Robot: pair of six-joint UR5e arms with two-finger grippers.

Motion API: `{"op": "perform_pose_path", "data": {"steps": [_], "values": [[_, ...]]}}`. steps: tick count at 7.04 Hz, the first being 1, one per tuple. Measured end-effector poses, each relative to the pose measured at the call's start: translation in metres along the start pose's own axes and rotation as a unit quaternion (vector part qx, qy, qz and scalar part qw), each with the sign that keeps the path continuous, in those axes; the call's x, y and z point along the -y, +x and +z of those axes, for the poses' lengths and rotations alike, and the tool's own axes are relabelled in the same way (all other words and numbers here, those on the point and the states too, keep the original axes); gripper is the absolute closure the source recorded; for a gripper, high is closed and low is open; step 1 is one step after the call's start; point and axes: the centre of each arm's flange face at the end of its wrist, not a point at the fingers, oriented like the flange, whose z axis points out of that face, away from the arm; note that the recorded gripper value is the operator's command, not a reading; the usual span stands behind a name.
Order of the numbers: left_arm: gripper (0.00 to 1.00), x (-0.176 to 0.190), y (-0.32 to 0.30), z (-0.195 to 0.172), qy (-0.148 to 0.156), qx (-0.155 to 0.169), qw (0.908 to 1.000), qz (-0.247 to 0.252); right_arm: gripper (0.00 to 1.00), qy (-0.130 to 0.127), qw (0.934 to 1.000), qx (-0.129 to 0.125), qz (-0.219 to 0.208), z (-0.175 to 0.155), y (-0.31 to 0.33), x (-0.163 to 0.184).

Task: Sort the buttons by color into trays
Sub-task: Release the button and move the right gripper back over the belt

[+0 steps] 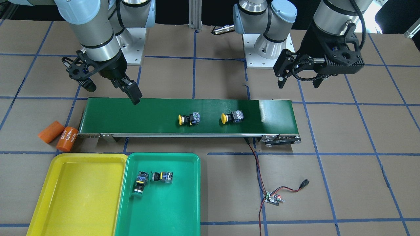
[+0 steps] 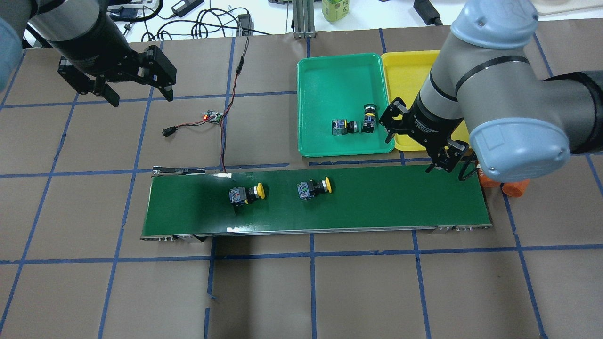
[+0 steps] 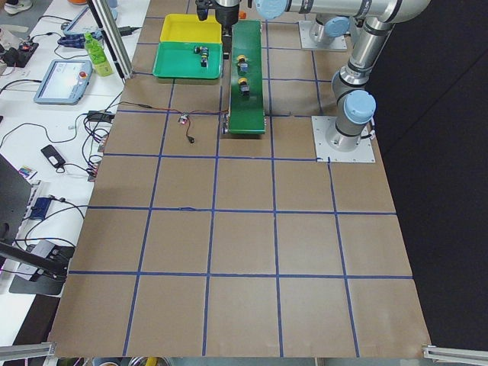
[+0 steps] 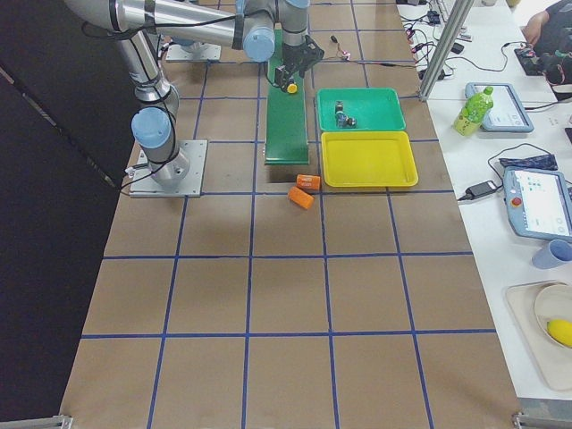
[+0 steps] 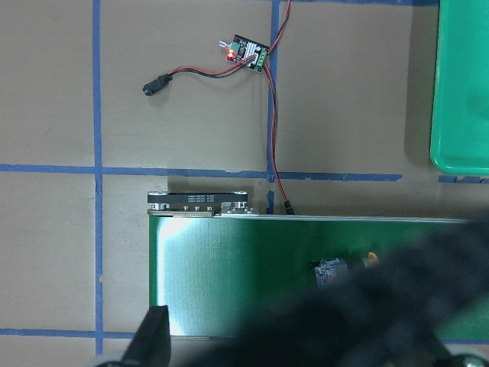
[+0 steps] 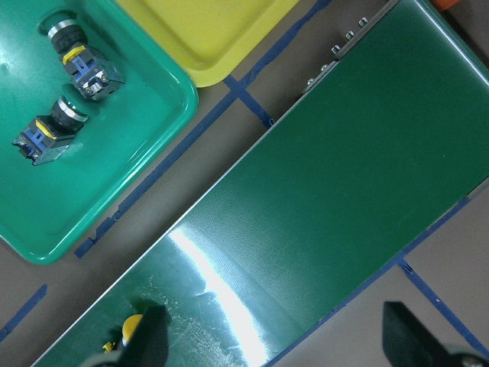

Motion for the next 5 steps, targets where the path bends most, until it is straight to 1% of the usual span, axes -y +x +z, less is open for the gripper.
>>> {"op": "perform_pose_path", "data": {"steps": [3,4,5], "values": [[0.00,0.0005,-0.0001,-0.0010,0.003,0.001,1.0000,-0.001,0.00,0.001,1.0000,0.002,0.006,0.0015,0.0006,0.0027],[0.00,0.0002,-0.0003,-0.0018,0.004,0.001,1.0000,-0.001,0.00,0.000,0.9996,0.002,0.026,0.0021,0.0010,0.0021],[0.00,-0.0001,-0.0004,-0.0020,0.005,0.000,1.0000,-0.001,0.00,-0.004,0.9971,0.001,0.075,0.0047,0.0013,0.0003]]}}
